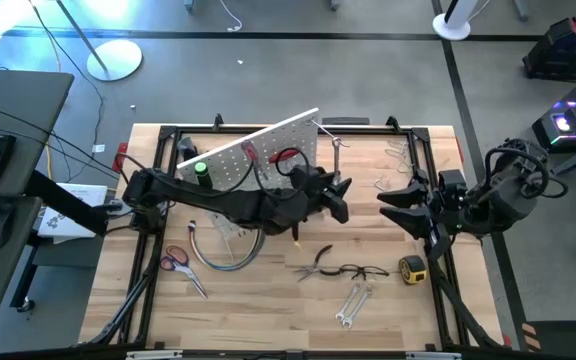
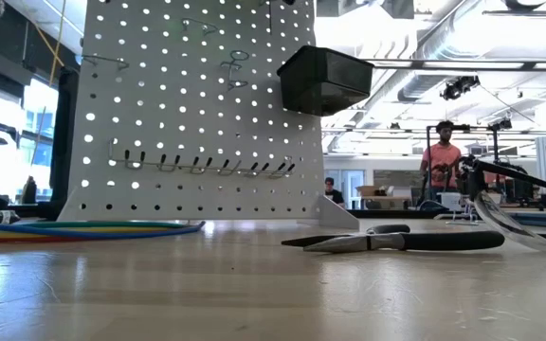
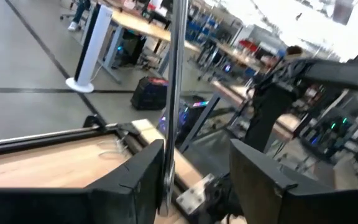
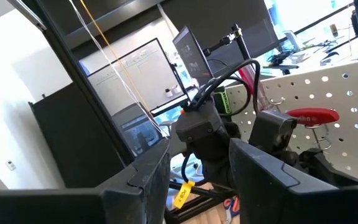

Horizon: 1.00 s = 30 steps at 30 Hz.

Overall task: Hang tools onto peg board
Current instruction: Hang the wrench on the peg board

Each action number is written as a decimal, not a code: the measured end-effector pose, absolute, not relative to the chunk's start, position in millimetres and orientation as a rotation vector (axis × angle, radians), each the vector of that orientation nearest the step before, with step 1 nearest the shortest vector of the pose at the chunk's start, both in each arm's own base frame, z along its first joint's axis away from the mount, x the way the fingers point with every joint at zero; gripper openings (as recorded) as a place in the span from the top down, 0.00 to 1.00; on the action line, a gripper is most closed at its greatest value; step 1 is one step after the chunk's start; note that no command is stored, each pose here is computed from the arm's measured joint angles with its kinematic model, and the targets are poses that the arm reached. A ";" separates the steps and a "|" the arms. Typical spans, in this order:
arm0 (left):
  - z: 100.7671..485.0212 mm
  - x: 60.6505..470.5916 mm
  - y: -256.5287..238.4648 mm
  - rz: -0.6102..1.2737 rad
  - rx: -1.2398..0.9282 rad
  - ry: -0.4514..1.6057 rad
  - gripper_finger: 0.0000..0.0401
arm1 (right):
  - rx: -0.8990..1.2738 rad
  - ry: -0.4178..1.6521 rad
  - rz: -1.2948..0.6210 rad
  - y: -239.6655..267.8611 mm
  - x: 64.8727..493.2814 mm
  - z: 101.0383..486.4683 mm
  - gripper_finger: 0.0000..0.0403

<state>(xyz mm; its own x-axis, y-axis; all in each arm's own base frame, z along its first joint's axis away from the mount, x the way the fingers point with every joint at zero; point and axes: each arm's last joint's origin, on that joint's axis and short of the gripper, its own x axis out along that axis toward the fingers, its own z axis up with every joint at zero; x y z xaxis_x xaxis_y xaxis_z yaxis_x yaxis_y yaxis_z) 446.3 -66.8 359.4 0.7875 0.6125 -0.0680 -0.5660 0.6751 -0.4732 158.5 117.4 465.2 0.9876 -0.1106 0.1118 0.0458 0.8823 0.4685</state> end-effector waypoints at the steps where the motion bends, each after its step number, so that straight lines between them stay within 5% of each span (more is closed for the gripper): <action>1: 359.7 444.9 -67.0 0.666 -0.491 -0.087 0.56 | 0.483 -0.136 -0.077 117.5 158.5 465.2 0.61; 21: 349.8 416.7 -97.1 0.752 -0.378 0.121 0.55 | 0.478 -0.134 -0.054 118.1 158.6 465.3 0.61; 30: 369.4 419.6 -121.1 0.543 -0.439 0.008 0.55 | 0.433 -0.112 -0.085 117.5 159.1 462.2 0.65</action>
